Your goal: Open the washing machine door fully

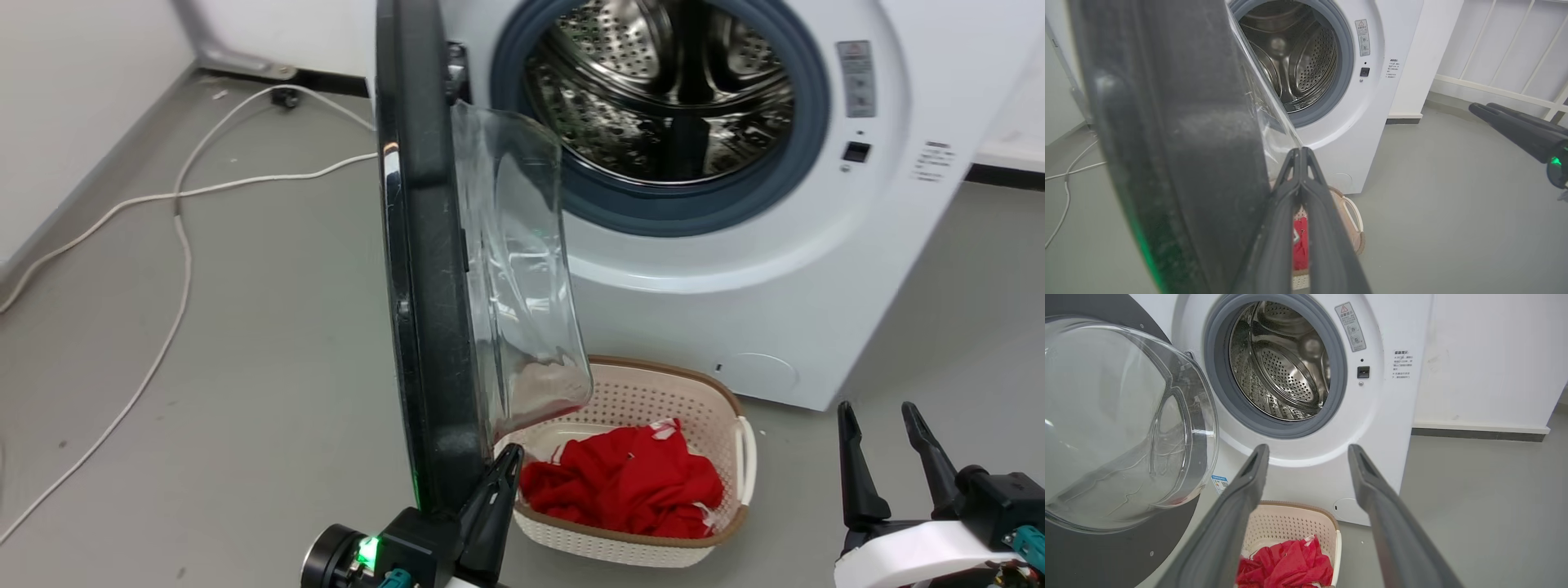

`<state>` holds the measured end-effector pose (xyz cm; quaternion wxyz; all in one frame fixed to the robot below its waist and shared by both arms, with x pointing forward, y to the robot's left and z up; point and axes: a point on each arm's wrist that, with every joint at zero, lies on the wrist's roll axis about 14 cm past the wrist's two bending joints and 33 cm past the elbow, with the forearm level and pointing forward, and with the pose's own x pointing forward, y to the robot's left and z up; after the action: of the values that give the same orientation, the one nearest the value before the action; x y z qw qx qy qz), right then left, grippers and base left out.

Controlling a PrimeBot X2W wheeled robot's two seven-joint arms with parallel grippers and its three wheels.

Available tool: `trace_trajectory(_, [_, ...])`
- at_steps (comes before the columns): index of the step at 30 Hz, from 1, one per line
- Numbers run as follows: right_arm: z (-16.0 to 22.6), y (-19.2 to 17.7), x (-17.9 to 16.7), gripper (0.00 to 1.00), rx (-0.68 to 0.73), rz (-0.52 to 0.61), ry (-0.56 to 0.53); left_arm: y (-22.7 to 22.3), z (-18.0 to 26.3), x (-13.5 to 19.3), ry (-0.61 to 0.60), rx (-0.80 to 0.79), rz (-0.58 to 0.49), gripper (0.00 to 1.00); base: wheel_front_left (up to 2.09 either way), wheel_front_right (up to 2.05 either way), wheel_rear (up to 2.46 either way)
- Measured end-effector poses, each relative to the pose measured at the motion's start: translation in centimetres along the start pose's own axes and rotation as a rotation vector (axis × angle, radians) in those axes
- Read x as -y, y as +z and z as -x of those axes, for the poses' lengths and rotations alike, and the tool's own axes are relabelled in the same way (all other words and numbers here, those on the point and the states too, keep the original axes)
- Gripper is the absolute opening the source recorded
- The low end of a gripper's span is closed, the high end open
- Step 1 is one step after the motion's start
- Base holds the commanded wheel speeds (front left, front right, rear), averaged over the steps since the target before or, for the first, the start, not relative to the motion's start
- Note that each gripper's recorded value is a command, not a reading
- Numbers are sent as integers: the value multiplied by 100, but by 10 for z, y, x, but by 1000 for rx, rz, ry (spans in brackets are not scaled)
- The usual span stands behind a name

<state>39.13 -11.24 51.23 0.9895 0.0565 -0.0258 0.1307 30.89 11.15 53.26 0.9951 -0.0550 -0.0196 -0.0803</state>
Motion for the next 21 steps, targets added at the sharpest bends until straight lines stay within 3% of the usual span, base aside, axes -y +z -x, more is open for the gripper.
trace_trajectory(21, [-41, -24, -67, 100, -57, -28, 203, 16, 45, -94, 358, 40, -73, 0, 0, 0, 0])
